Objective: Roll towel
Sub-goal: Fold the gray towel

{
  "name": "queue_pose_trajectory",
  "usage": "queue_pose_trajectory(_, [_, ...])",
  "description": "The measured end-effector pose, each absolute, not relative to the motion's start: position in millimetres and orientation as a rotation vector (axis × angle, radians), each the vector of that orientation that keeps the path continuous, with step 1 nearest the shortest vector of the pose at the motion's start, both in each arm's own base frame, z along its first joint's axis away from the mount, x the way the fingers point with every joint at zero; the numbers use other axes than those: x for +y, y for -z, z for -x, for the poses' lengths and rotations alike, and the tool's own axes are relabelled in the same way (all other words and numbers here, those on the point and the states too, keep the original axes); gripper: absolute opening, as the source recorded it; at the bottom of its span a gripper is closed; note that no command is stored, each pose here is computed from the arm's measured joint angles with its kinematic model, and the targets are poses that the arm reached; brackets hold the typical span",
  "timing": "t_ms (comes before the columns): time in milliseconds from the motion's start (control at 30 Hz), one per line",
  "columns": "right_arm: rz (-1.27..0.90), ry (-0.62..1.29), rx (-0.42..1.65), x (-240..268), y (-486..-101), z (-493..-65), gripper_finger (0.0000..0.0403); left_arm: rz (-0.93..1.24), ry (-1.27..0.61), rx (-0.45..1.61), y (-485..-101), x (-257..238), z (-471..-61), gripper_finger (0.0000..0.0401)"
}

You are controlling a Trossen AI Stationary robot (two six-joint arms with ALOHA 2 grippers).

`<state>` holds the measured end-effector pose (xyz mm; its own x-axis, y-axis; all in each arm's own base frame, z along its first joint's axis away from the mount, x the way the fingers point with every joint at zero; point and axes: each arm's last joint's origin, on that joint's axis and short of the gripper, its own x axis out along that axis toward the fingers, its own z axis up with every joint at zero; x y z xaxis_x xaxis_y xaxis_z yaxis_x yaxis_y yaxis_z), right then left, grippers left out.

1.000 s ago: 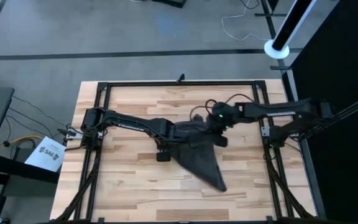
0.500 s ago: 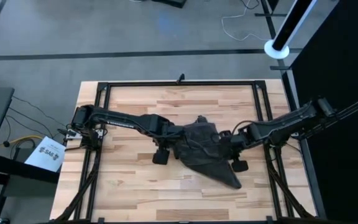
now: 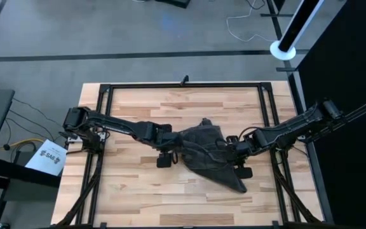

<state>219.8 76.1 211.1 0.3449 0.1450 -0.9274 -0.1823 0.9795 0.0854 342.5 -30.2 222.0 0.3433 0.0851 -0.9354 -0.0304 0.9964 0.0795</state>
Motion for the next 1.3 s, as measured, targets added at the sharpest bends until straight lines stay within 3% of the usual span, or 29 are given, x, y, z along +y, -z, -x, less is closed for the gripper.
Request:
queue_pose_trajectory(300, [-0.012,-0.18,1.206,76.1,-211.0,-219.7,0.0007,-0.086,-0.219,1.318,-188.0,-14.3,-326.5,0.0224])
queue_pose_trajectory(700, [-0.038,-0.162,1.208,76.1,-211.0,-219.8,0.0007,-0.072,-0.23,1.183,-172.5,-14.4,-330.9,0.022])
queue_pose_trajectory(833, [-0.048,-0.156,1.21,76.1,-211.0,-219.7,0.0007,-0.038,-0.195,1.209,-172.4,-21.1,-328.9,0.0177])
queue_pose_trajectory(1067, [-0.06,-0.089,1.204,71.8,-212.4,-219.7,0.0007,0.035,-0.184,1.225,-184.4,-35.6,-323.1,0.0015])
queue_pose_trajectory(1300, [0.018,0.151,0.959,51.1,-274.8,-217.4,0.0007,-0.003,-0.296,0.972,-284.7,-26.0,-314.1,0.0001])
